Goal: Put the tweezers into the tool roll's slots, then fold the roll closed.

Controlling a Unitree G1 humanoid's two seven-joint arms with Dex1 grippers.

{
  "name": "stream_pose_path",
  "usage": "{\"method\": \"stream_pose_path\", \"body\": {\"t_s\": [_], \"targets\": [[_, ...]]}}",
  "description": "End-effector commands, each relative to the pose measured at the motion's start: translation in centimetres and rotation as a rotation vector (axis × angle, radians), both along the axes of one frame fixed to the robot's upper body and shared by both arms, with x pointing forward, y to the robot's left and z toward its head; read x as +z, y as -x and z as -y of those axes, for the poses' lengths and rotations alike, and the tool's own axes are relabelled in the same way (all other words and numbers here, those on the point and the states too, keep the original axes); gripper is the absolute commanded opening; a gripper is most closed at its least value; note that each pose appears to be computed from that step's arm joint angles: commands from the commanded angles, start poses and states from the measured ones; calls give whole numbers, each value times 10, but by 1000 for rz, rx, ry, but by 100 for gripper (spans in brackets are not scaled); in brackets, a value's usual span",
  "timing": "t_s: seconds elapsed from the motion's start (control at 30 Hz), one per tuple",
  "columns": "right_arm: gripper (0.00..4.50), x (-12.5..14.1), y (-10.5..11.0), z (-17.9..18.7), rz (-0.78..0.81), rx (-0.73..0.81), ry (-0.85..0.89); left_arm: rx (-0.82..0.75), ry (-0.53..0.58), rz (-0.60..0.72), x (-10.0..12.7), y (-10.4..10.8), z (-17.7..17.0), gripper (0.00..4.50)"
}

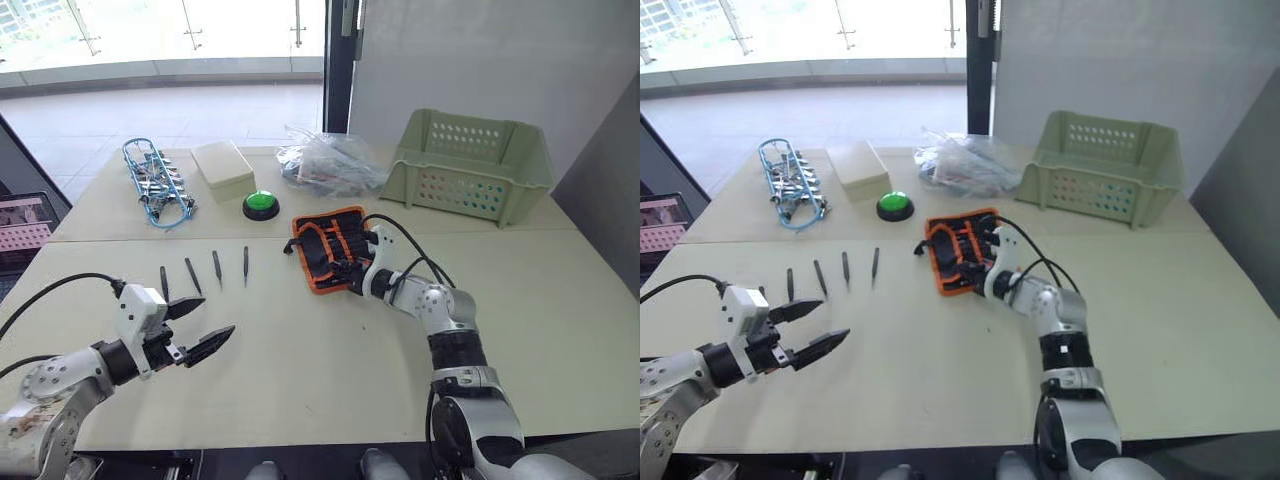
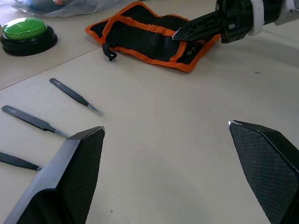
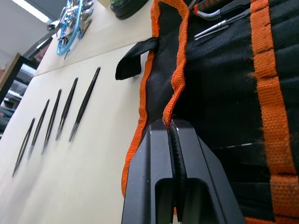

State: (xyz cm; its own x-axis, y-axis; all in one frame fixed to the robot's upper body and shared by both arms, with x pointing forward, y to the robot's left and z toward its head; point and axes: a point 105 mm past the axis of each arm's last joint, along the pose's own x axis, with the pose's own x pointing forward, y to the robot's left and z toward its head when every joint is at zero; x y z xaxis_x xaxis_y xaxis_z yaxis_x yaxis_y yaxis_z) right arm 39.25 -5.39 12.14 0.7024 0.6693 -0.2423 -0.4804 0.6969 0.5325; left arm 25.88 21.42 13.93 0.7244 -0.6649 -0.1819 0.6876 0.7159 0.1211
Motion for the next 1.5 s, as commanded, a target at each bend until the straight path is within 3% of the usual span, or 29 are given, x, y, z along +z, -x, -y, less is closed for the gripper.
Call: {"method": "stream_pose_path", "body": {"t_s": [0.03, 0.23, 0.33, 0.47, 0.7, 1.07, 1.23, 1.5], "targets": [[3, 11, 21, -7, 38, 99, 13, -78, -69, 94, 7, -16, 17, 450], [3, 6, 48, 5, 65, 210, 165, -181, -74, 118, 10, -38, 37, 450], [3, 13, 55, 21, 123, 209, 271, -238, -18, 14, 8, -63, 50, 450], [3, 29, 61, 25, 171, 205, 296, -343, -86, 104, 17, -85, 73, 450], [3, 32, 69, 23, 178, 205, 309, -435, -135, 148, 16, -112, 118, 450], [3, 27, 72, 30, 163, 168, 326, -384, -209, 199, 24, -143, 108, 450], [3, 26, 71, 31, 164, 155, 326, -408, -267, 219, 22, -146, 108, 450], [0, 29, 70, 32, 171, 135, 316, -461, -327, 203, 9, -146, 115, 198]]}}
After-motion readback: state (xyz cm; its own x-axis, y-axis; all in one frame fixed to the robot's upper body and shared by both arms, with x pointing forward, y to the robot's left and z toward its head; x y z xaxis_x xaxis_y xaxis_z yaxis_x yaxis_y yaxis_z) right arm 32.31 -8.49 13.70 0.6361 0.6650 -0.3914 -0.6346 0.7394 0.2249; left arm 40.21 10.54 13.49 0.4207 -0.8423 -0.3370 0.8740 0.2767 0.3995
